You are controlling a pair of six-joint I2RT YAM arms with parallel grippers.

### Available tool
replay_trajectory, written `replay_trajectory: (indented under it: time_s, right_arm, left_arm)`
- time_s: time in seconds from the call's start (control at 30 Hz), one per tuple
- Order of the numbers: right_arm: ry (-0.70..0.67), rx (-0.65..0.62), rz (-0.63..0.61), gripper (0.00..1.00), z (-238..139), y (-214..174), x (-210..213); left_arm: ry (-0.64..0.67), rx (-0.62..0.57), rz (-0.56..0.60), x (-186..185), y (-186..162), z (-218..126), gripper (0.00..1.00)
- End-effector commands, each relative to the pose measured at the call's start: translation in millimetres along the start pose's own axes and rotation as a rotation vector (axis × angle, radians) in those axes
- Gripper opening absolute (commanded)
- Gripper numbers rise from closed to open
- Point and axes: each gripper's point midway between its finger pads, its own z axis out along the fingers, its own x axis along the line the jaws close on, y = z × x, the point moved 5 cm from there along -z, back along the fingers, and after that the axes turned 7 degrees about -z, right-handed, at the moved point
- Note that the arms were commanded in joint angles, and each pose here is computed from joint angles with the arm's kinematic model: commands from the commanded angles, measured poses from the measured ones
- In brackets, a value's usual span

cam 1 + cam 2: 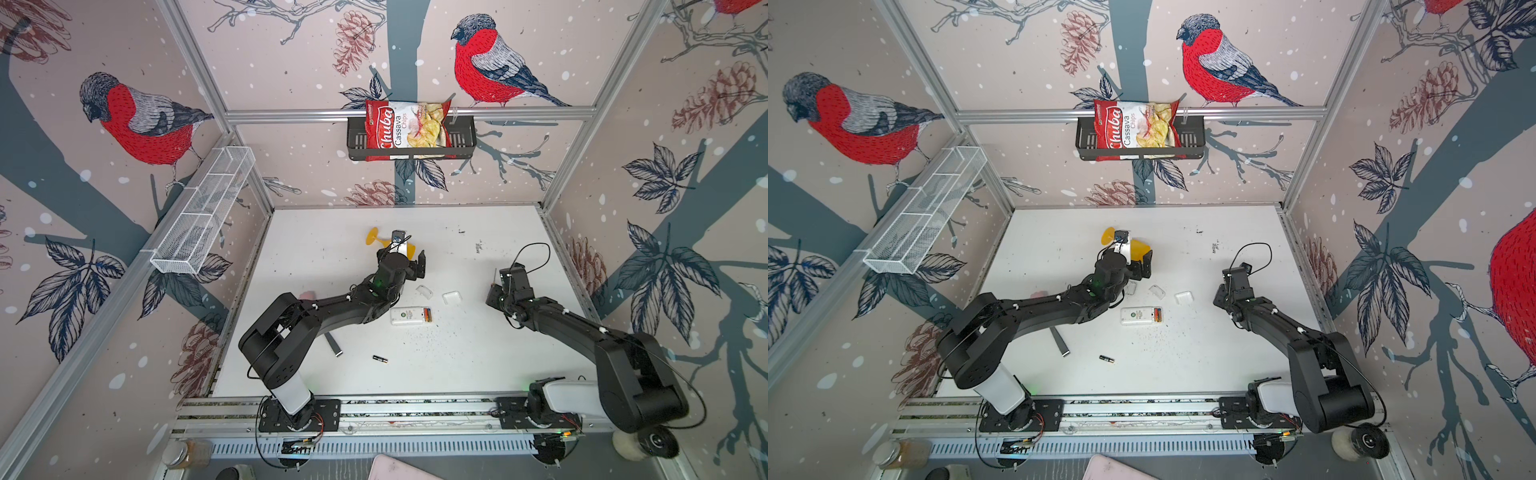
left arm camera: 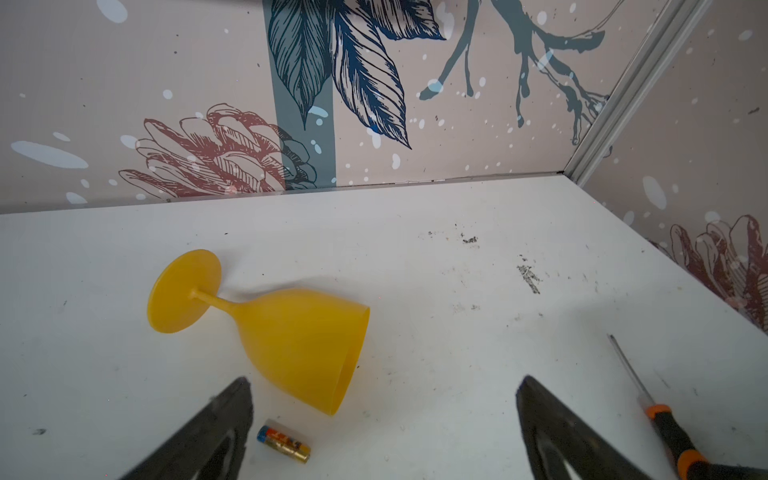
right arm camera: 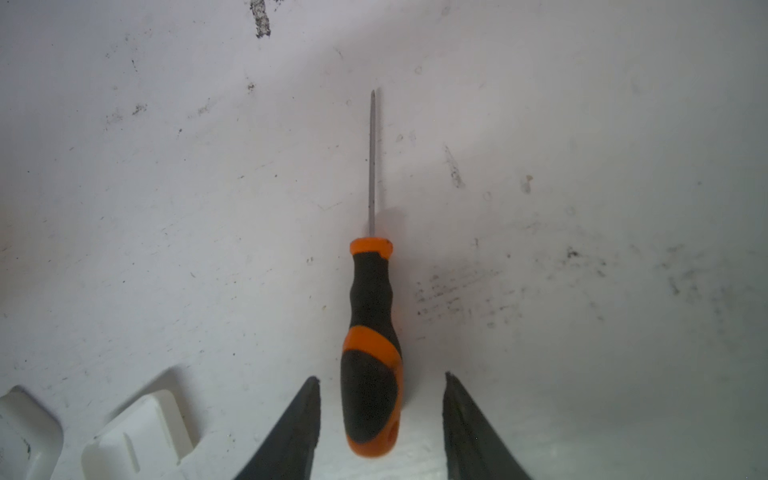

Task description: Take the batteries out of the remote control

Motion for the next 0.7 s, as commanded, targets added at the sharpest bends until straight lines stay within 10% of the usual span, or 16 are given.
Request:
replay_trajectory:
  time_s: [0.0,0.33,0.67]
  right_arm:
    - [-0.007,0.027,-0.027,0.45,3.0,1.9,2.0]
    - [0.027,0.142,-0.072,0.37,26.5,-12.0,11.7]
    - [0.057,0.131,-0.143,0.08,25.2,-7.6,30.8]
  left_arm:
    - [-0.037,-0.021,-0.079,-4.6,7.3,-2.6,0.97]
    - [-0.089,-0.049,-0.162,5.7,20.7,-13.2,0.97]
    - [-0.118,-0.124,-0.324,38.0,37.6,-47.1,0.97]
